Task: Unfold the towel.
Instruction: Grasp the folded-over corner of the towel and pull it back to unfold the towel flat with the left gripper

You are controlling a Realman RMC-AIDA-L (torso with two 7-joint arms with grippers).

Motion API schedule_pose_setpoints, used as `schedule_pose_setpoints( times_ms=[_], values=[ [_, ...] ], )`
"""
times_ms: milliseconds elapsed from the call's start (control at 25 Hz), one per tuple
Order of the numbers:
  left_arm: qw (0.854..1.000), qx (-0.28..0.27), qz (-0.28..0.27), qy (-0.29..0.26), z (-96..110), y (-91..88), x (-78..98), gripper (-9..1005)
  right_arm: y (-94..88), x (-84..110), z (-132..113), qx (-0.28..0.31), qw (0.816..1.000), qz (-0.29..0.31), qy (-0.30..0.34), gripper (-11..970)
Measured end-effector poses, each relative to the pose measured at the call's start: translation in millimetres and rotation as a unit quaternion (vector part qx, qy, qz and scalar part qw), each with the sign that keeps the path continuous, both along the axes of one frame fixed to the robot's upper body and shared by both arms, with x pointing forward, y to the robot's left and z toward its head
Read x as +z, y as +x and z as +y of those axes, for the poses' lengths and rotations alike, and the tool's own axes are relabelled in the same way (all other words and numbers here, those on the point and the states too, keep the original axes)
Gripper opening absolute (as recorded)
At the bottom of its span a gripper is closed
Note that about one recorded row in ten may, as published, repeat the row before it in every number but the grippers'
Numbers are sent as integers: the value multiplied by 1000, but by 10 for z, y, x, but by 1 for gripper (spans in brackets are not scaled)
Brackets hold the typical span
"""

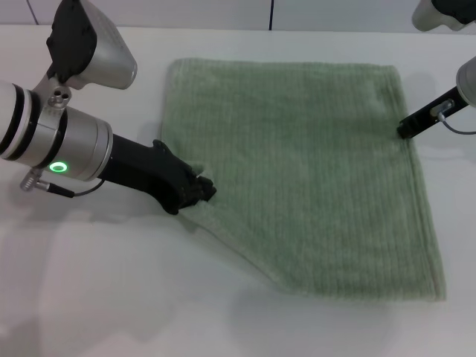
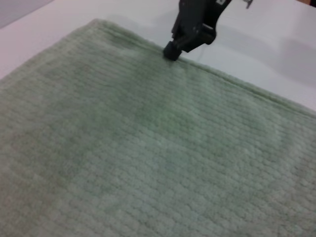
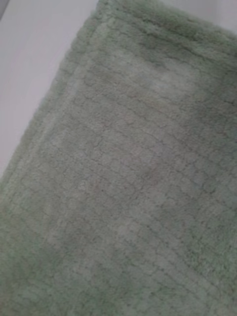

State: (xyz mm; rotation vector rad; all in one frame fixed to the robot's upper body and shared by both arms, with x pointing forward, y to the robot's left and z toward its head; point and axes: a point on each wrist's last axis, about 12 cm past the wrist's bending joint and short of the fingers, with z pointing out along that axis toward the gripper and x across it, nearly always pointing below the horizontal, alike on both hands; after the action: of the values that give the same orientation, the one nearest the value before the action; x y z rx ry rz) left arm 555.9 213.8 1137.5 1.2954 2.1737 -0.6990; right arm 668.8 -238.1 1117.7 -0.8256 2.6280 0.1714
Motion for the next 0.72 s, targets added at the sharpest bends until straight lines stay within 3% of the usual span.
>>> schedule_pose_setpoints(
  times_ms=[720],
  values=[
    [1000, -2, 19, -6, 110, -91, -20, 61, 1, 1, 3, 0, 1000, 0, 0, 16]
  ],
)
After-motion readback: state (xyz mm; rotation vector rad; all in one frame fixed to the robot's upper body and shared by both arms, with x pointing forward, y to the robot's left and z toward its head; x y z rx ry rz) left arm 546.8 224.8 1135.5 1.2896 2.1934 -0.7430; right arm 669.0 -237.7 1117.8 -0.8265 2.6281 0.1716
